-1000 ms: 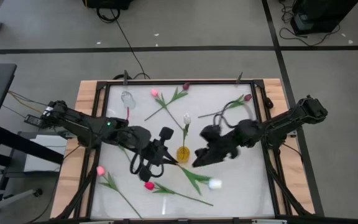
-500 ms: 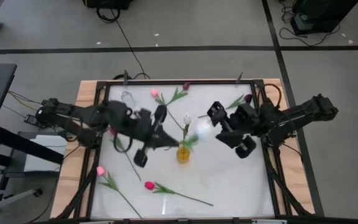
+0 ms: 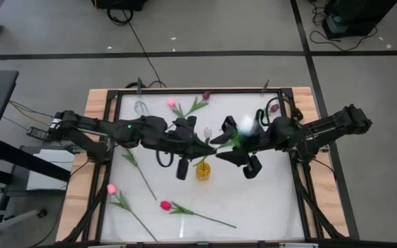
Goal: Sort flowers into vase by color
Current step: Put the white tulip into the yellow flower vase
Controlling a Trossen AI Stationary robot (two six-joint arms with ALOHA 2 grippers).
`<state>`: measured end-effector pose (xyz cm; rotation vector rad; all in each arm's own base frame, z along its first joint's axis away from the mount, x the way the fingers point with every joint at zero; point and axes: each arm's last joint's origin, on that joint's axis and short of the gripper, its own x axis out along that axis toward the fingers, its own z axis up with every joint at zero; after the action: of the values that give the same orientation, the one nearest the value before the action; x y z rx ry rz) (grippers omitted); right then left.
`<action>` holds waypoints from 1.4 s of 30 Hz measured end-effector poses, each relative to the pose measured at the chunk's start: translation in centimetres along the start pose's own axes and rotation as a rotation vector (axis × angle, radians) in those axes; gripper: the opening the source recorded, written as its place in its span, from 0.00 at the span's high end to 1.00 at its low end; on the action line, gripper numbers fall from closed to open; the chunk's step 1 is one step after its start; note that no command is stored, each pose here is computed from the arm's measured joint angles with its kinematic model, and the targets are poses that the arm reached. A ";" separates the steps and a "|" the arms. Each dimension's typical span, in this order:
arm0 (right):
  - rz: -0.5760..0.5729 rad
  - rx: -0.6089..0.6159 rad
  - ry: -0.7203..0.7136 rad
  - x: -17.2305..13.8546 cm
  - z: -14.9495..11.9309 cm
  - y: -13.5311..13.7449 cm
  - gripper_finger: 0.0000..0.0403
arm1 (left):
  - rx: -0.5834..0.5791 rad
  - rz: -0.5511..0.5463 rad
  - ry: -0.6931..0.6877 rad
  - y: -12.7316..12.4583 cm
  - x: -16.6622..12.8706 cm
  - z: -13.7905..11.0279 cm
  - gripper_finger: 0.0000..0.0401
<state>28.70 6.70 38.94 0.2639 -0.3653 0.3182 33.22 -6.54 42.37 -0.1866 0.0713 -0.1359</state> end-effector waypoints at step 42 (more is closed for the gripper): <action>-0.072 0.069 -0.001 0.0 -0.3 0.8 0.93 | 0.066 0.120 0.043 -2.9 -1.0 -0.9 0.99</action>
<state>28.49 7.48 38.83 0.3438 -0.3453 0.2602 31.79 -9.39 42.14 -0.1126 0.1208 -0.0228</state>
